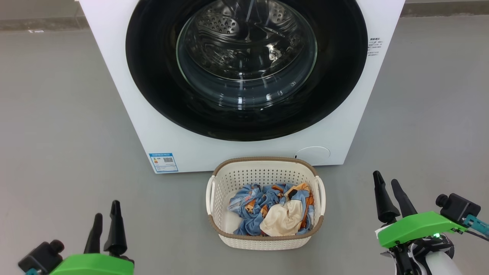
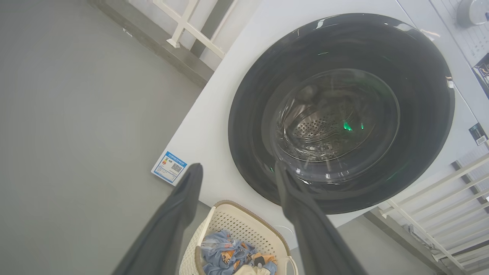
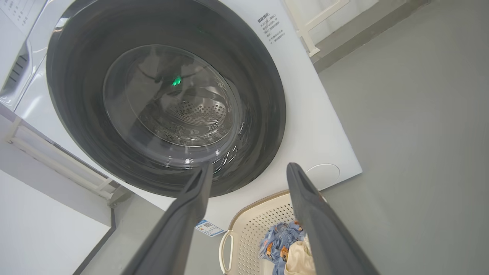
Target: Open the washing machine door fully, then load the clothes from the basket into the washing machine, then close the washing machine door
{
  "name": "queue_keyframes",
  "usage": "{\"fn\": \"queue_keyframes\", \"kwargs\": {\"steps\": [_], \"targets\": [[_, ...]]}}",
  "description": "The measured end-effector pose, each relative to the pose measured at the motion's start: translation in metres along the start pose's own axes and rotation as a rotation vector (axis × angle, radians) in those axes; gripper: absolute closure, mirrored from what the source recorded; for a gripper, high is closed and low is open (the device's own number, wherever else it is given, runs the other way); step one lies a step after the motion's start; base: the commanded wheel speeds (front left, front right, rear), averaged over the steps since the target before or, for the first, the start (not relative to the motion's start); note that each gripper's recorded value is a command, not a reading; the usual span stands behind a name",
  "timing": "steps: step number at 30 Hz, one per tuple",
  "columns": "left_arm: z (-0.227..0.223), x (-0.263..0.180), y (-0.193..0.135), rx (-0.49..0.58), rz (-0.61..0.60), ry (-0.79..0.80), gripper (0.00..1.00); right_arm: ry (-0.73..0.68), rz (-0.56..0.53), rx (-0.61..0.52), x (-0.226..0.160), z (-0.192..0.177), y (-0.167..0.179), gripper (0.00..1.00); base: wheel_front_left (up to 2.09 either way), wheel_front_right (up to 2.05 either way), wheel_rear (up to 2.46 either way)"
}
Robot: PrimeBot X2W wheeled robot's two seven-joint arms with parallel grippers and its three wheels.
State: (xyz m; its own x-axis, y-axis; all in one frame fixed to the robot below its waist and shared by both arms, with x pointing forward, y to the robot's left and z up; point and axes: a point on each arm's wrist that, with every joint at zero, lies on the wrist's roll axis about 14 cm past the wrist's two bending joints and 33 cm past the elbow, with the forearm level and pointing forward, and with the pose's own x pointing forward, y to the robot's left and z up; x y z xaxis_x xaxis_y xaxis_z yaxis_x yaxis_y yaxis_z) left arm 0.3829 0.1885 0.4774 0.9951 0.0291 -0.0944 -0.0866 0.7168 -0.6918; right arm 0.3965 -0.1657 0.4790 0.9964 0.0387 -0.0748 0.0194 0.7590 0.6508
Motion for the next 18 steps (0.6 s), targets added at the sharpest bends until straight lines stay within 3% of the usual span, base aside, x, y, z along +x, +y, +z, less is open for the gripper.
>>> {"fn": "queue_keyframes", "kwargs": {"steps": [18], "targets": [[0.011, 0.007, -0.012, 0.196, -0.05, -0.05, 0.0, -0.016, 0.06, -0.21, 0.007, 0.002, 0.016, 0.0, 0.0, 0.0, 0.0]]}}
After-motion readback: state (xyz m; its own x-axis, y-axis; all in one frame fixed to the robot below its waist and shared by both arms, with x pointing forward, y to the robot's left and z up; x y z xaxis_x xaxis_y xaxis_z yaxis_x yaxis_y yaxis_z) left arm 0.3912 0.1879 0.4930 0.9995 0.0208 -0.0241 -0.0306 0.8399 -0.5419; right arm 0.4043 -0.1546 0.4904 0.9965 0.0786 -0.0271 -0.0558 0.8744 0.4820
